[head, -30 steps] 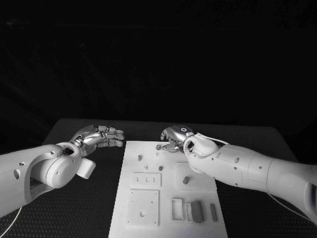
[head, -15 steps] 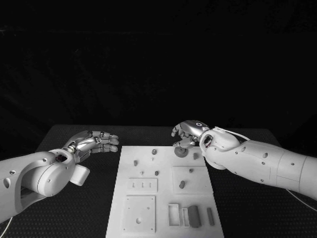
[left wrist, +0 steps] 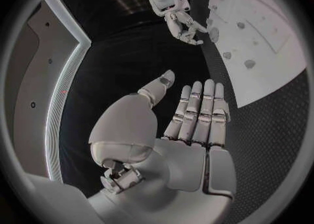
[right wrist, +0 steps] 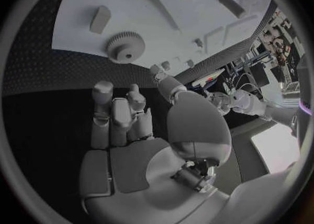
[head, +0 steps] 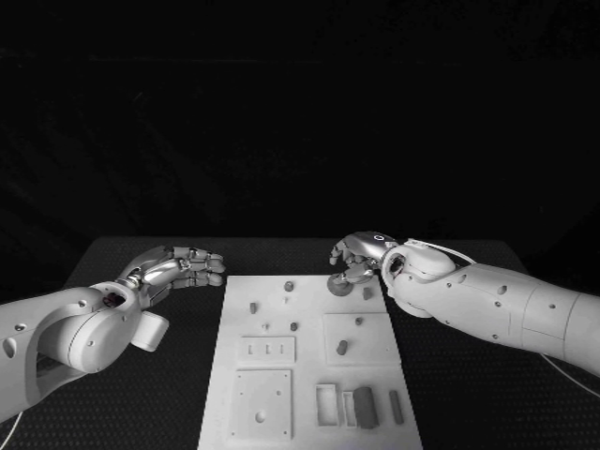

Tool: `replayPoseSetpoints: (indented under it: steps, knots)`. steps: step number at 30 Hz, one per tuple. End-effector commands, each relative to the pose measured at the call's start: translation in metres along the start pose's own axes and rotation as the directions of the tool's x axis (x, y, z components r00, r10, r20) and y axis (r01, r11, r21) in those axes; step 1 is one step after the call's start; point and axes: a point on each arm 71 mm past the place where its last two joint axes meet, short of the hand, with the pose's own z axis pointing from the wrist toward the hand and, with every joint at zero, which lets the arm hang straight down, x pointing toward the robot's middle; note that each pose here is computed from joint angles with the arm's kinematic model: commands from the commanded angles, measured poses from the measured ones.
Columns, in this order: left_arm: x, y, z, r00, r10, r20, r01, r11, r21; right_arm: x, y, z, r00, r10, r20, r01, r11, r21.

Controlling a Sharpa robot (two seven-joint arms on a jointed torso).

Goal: Assemble the parts on the task board

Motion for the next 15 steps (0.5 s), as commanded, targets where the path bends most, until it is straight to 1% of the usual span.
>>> replayPoseSetpoints:
  steps: [1, 5, 9, 15]
  knots:
    - [0.0016, -0.0014, 0.0004, 1.0, -0.007, -0.009, 0.007, 1.0, 0.013, 0.0045, -0.0035, 0.0014, 0.999, -0.023, -0.042, 0.024, 1.0, 0.013]
    - [0.0023, -0.0011, 0.001, 1.0, -0.008, -0.014, 0.008, 1.0, 0.009, 0.0066, -0.0081, 0.0025, 0.998, -0.031, -0.054, 0.033, 0.999, 0.032]
    - [0.0018, -0.0008, 0.0009, 1.0, -0.008, -0.014, 0.008, 1.0, 0.005, 0.0089, -0.0105, 0.0017, 0.997, -0.032, -0.072, 0.035, 0.999, 0.036]
    - [0.0005, -0.0005, 0.001, 1.0, -0.007, -0.01, 0.007, 1.0, 0.003, 0.0124, -0.0127, 0.0021, 0.996, -0.033, -0.081, 0.036, 0.998, 0.042]
